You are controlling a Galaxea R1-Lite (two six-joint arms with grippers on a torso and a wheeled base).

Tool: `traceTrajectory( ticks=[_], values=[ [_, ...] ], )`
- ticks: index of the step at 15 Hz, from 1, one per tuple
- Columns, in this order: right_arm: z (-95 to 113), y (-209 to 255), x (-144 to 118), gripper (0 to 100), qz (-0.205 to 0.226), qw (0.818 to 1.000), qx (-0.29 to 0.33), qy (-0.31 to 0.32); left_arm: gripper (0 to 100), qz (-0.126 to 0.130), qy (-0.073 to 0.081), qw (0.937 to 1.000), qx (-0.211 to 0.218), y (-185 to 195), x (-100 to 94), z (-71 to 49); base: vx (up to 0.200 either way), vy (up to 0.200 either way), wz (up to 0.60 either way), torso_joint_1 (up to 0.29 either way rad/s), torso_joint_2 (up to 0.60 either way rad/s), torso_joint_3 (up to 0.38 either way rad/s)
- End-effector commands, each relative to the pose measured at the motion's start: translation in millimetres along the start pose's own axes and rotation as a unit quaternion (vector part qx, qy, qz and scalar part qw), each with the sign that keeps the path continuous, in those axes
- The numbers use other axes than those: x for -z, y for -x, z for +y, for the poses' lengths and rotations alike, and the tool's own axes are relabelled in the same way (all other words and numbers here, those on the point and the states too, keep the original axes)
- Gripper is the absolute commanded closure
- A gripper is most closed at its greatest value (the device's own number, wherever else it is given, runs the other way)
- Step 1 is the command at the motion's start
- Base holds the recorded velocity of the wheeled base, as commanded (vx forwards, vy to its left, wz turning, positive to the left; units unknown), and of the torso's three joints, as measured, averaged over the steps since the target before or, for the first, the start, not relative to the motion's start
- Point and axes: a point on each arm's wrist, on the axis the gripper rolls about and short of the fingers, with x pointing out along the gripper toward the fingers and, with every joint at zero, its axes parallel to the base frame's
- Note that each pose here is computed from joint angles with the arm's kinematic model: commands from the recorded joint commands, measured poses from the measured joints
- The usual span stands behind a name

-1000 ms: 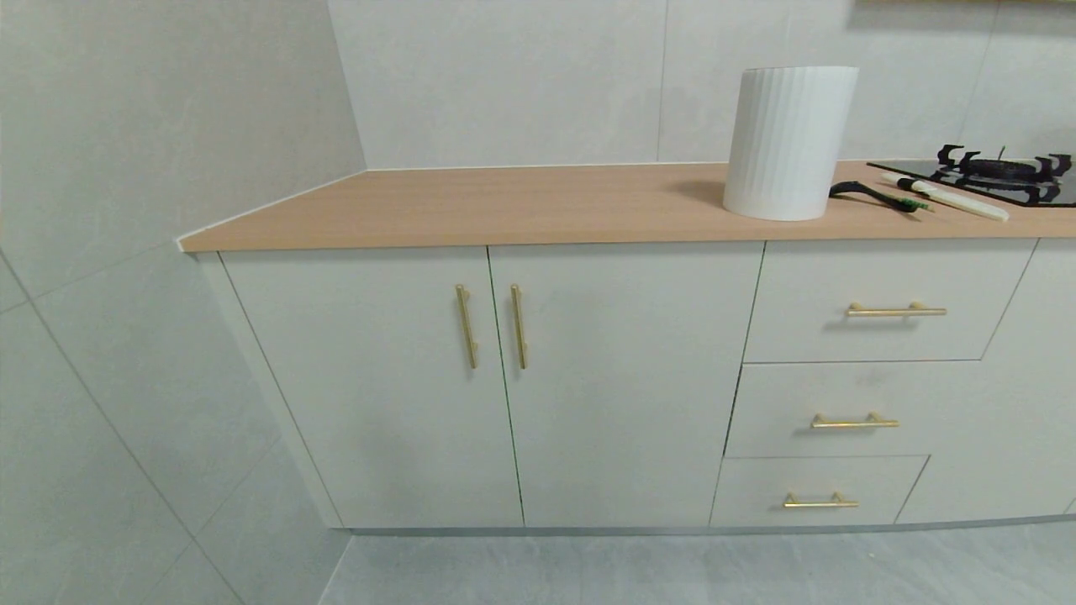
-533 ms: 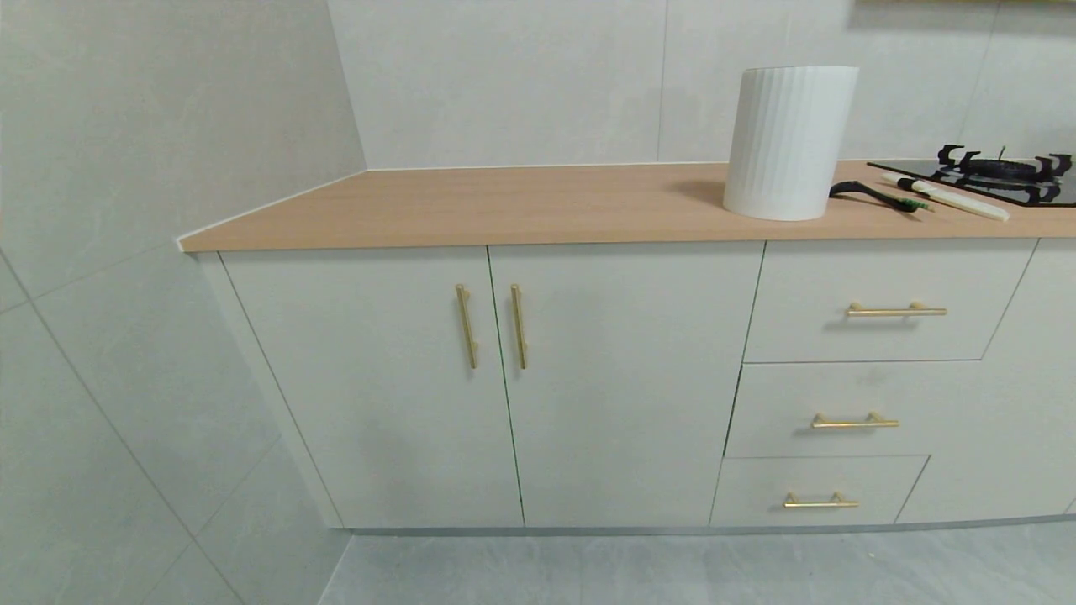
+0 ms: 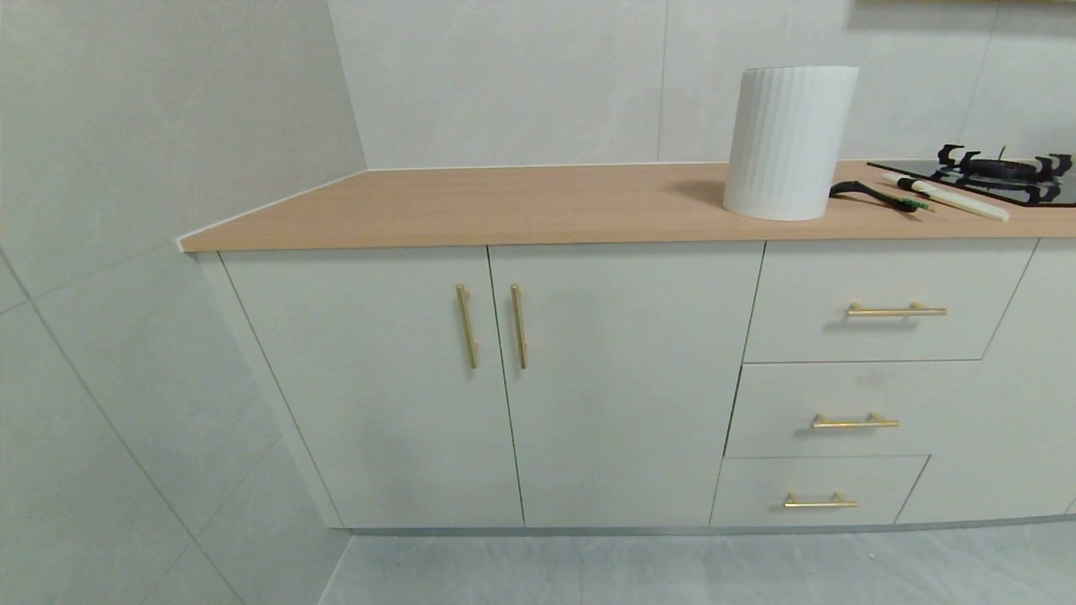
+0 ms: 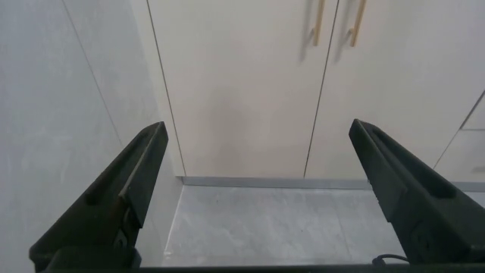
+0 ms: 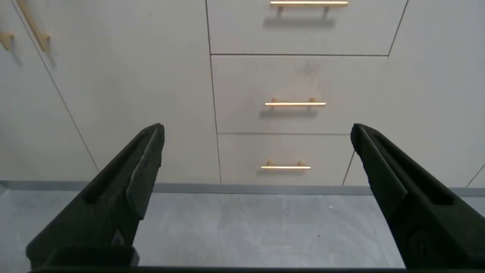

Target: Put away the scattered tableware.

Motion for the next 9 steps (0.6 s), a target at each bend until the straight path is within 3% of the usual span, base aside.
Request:
traceTrajectory(
  ticks=[1,9],
  values=[
    [0.0,-0.1,-0.1,0,0.0,1.0,-0.001,0.0,0,0.0,0.0,1.0,0.0,0.0,0.0,0.0,0.0,-0.2,0.0,0.007,0.0,-0.002],
    [0.0,0.0,-0.1,0,0.0,1.0,0.0,-0.001,0,0.0,0.001,1.0,0.0,0.0,0.0,0.0,0.0,-0.2,0.0,0.003,0.0,0.006]
  ],
)
